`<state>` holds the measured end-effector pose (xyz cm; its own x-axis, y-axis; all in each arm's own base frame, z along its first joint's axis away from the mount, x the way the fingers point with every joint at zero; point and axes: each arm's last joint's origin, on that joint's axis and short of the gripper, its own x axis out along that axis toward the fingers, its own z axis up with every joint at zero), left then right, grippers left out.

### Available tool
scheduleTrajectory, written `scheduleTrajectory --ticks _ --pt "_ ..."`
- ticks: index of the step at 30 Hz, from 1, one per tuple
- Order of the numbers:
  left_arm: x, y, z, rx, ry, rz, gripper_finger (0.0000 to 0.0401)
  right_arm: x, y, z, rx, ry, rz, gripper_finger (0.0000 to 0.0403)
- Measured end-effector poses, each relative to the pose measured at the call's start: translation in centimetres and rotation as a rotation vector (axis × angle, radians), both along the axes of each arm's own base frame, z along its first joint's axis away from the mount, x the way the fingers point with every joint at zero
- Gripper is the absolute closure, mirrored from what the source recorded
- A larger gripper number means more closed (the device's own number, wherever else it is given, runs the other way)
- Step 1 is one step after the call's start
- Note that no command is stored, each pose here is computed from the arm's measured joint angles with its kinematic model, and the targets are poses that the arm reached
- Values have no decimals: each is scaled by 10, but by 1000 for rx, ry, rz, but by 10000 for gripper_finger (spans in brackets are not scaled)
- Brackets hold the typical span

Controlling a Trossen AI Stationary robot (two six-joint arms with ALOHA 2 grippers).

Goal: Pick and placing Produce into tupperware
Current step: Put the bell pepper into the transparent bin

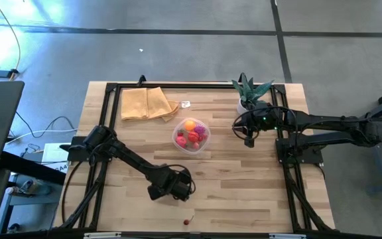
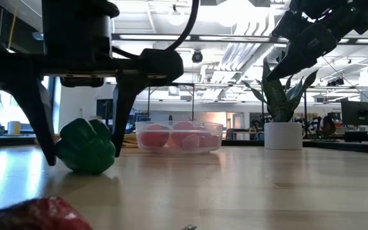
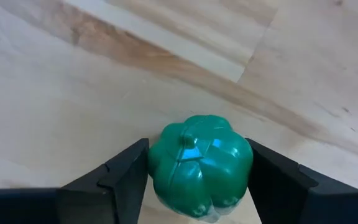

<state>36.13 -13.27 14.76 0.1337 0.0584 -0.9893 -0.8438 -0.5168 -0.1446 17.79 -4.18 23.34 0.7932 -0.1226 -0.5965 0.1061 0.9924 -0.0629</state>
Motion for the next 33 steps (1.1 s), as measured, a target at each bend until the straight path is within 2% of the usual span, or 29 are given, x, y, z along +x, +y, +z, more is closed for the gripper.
scheduleTrajectory --ticks 5,10,19,26,33 --pt "0 4 2 29 0 -25 166 0 0 0 0 0 0 357" --pt "1 9 12 44 24 -85 174 0 0 0 0 0 0 357" --pt "9 32 53 79 118 -185 167 0 0 0 0 0 0 357" --pt "18 67 89 149 167 -344 170 0 0 0 0 0 0 357" --pt "22 121 113 170 228 -505 172 0 0 0 0 0 0 357"
